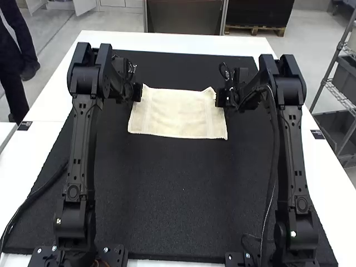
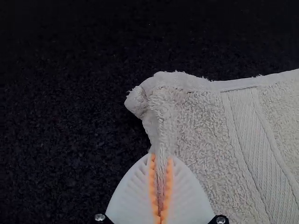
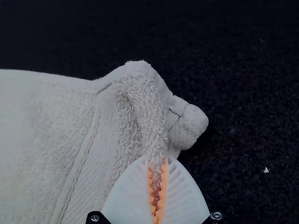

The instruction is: Fold the towel.

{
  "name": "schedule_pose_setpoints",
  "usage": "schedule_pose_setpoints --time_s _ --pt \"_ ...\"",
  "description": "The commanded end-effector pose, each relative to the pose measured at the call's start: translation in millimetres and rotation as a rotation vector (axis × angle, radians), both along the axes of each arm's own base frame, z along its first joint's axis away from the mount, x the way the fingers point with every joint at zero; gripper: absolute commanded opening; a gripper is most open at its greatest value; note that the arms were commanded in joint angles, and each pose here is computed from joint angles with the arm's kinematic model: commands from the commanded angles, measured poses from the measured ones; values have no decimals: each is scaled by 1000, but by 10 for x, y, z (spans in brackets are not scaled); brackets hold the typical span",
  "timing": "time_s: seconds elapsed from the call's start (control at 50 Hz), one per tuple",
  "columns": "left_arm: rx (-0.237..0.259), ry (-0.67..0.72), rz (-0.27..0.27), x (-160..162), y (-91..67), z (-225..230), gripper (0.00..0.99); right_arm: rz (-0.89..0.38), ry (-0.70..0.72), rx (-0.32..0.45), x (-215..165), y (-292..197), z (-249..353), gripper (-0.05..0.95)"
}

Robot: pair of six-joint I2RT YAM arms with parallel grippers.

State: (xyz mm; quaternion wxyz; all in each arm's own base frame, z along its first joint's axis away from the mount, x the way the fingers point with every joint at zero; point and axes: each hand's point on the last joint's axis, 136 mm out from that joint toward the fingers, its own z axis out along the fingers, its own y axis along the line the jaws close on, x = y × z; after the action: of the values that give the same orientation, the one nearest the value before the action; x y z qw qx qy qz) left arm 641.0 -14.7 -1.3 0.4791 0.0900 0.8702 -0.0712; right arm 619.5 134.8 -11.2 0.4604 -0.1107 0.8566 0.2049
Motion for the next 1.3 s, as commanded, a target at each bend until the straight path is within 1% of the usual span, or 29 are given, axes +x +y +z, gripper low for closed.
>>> schedule_pose_setpoints --time_s 0.0,0.48,0.56,0.68,0.92,1.02,1.28 --pt "-3 -23 -1 31 73 76 26 10 -41 32 71 -12 252 -18" --pt "-19 -44 -5 -62 168 200 26 4 -85 49 18 -114 468 -20" --pt "-23 -47 -12 -85 153 214 26 1 -85 50 10 -142 478 -20" --pt "-23 -56 -9 -120 177 245 26 2 -91 53 -11 -163 495 -20" --pt "-30 -73 -25 -189 141 325 26 -6 -94 62 -40 -244 538 -20" --pt "-30 -74 -22 -219 164 339 26 -3 -102 66 -56 -275 598 -20" --pt "-31 -88 -37 -307 133 425 26 -10 -133 69 -99 -329 731 -20"
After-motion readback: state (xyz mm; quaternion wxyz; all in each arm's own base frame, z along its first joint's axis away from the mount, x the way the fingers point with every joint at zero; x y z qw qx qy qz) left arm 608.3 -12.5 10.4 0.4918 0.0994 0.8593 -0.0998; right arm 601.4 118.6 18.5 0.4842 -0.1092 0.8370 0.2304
